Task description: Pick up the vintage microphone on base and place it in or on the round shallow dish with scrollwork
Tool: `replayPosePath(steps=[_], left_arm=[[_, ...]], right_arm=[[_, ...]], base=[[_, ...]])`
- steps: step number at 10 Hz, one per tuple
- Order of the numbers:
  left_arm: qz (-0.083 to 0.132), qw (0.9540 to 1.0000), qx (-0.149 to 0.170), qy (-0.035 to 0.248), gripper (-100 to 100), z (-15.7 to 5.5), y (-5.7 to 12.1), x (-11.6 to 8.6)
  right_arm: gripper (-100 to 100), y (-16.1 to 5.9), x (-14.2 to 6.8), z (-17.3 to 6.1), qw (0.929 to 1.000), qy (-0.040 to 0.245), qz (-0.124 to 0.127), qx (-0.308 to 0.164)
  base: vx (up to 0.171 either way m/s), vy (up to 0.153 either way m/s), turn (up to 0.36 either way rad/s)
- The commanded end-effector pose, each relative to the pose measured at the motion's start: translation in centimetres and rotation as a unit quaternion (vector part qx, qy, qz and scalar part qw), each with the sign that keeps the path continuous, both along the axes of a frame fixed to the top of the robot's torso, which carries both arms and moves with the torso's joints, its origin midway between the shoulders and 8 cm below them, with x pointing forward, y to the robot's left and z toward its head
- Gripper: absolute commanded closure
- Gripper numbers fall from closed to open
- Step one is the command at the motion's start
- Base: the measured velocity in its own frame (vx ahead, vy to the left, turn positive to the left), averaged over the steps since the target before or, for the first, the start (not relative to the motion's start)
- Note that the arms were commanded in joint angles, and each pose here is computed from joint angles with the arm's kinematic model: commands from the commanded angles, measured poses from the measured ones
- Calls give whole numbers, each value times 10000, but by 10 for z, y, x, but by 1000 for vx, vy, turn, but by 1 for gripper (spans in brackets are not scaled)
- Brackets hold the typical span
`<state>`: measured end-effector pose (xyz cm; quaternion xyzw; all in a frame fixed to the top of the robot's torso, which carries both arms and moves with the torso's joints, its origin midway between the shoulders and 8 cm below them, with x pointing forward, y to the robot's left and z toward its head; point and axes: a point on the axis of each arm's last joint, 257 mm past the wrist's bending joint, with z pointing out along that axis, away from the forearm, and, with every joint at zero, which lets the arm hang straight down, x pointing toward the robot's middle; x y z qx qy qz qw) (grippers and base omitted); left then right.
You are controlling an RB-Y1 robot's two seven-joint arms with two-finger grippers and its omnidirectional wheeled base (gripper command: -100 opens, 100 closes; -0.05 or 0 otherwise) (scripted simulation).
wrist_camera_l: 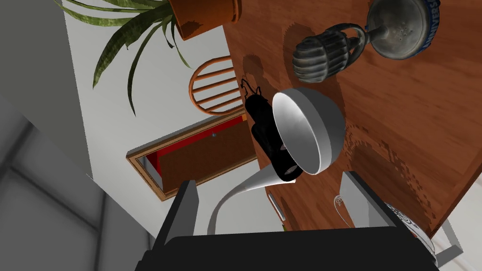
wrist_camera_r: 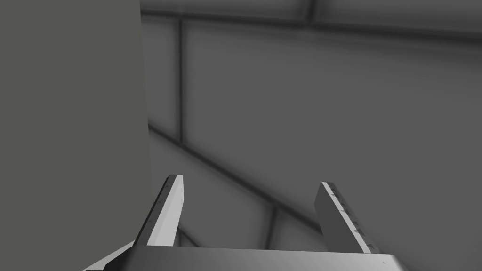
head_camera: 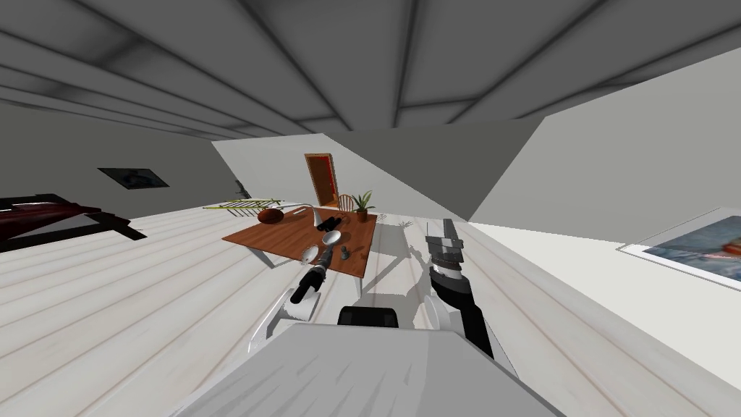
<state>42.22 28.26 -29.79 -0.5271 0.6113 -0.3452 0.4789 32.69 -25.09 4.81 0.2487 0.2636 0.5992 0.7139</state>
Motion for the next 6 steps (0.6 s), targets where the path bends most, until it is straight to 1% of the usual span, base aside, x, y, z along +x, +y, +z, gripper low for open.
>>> replayPosePath(steps=[1, 3, 4, 6], left_arm=[[29, 9999, -22, 167, -100, -8, -1, 0], [46, 9989, -82, 452, -100, -25, -6, 5], [65, 9986, -81, 517, -100, -28, -5, 4], [76, 9969, -137, 772, -100, -41, -11, 10]], right_arm=[[0, 0, 0, 0, 10000, 0, 0, 0], [0, 0, 0, 0, 10000, 0, 0, 0], [0, 0, 0, 0, 10000, 0, 0, 0], [0, 0, 0, 0, 10000, 0, 0, 0]], base=[[7, 33, -24], [11, 31, -38], [10, 30, -22], [10, 28, -29]])
